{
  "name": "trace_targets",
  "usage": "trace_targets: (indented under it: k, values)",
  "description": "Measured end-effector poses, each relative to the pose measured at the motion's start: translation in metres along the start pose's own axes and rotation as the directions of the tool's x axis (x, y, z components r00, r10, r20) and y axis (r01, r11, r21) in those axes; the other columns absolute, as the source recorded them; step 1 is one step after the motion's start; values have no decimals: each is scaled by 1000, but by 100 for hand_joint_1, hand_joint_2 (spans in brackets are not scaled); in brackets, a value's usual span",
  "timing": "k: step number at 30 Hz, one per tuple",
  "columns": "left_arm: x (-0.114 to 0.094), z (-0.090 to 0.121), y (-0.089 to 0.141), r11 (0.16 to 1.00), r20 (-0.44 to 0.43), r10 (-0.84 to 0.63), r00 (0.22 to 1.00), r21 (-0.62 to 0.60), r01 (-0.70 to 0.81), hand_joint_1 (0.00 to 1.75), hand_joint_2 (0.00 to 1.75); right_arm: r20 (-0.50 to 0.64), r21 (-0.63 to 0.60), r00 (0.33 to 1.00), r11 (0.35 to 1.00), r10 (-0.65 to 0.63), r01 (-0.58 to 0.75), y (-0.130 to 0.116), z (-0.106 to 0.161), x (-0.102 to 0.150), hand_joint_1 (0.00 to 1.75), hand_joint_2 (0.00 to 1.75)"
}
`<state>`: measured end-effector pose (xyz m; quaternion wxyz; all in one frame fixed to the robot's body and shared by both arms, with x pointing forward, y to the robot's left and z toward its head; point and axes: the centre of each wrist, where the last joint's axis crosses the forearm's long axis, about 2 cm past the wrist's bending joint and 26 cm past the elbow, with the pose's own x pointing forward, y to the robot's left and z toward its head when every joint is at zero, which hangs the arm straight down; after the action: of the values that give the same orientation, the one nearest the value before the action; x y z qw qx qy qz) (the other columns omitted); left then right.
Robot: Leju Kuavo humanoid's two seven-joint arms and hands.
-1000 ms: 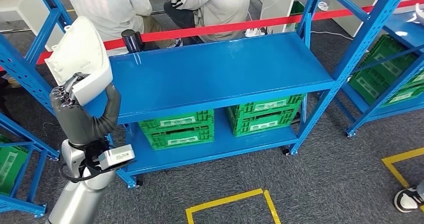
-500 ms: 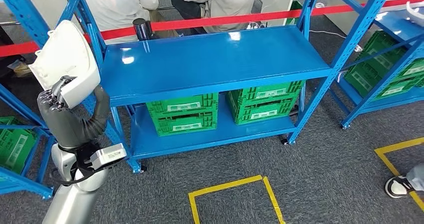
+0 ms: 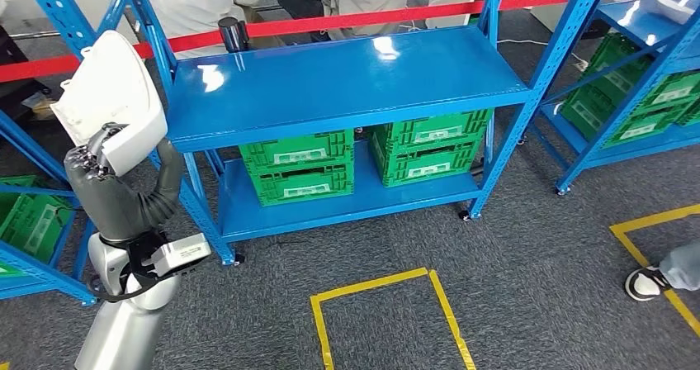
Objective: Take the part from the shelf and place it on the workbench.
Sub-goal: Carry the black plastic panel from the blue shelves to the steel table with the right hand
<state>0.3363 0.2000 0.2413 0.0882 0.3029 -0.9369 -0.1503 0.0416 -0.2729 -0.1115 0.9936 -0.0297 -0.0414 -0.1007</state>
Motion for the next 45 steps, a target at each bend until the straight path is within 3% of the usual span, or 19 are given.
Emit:
trace_targets:
  k: [19,45]
  values:
    - [17,21,-8,999,-28,7,1000,-46,-8,175,175,5,6,997,997,-71,71,4,0,-9,0,0]
    - [3,27,3,998,-25,-37,999,-47,36,175,175,13,21,999,999,-34,34,3,0,-3,0,0]
